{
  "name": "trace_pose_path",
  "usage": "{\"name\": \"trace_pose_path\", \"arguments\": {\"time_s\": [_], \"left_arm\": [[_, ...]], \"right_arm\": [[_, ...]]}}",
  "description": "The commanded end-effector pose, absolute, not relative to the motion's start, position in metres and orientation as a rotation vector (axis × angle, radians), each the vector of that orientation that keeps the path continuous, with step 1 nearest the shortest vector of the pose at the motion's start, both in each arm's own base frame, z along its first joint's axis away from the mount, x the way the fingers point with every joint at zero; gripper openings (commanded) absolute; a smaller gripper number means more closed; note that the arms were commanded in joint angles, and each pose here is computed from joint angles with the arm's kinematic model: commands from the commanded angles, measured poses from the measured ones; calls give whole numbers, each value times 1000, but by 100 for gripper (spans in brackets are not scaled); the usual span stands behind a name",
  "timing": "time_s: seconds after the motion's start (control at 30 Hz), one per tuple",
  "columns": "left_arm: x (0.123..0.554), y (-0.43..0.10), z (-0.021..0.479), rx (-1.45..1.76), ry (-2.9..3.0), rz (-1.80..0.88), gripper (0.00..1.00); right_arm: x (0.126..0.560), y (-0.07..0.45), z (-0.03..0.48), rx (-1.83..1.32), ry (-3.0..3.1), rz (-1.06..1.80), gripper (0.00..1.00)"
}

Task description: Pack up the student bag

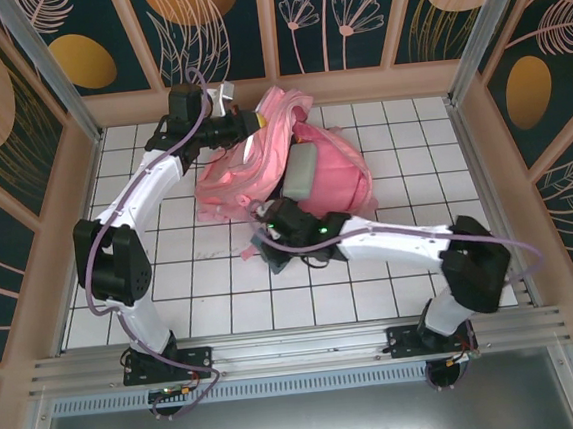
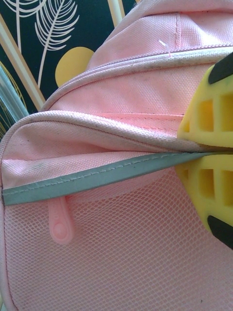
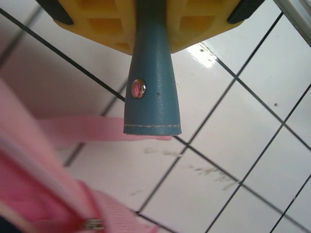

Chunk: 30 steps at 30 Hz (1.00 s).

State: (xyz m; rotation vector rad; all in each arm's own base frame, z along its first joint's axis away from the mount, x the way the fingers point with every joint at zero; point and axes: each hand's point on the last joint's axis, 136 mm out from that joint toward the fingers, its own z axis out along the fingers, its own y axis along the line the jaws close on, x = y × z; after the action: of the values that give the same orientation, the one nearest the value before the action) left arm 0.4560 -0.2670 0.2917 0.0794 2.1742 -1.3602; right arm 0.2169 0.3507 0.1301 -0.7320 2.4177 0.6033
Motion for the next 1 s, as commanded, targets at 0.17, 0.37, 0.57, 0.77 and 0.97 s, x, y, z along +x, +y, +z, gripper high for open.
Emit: {"name": "trace_pose_path", "arguments": {"time_s": [0.17,0.37,0.57,0.77,0.97], "left_arm": [[436,-255,364,177,1965,-1360,0],[430,-257,373,185,1945,-1408,0],[429,-260,372,185,1946,-1453,0],[428,-261,373,189,1946,-1459,0],[429,-261,370,188,1954,-1457,0]], "right_arm": [[282,243,219,-48,2163,871,13],[330,213,249,133,2058,946,13],[379,238,255,178,2033,1082,13],[428,280,244,212,2051,1209,15],[458,317,211,193,2146,1210,58]]}}
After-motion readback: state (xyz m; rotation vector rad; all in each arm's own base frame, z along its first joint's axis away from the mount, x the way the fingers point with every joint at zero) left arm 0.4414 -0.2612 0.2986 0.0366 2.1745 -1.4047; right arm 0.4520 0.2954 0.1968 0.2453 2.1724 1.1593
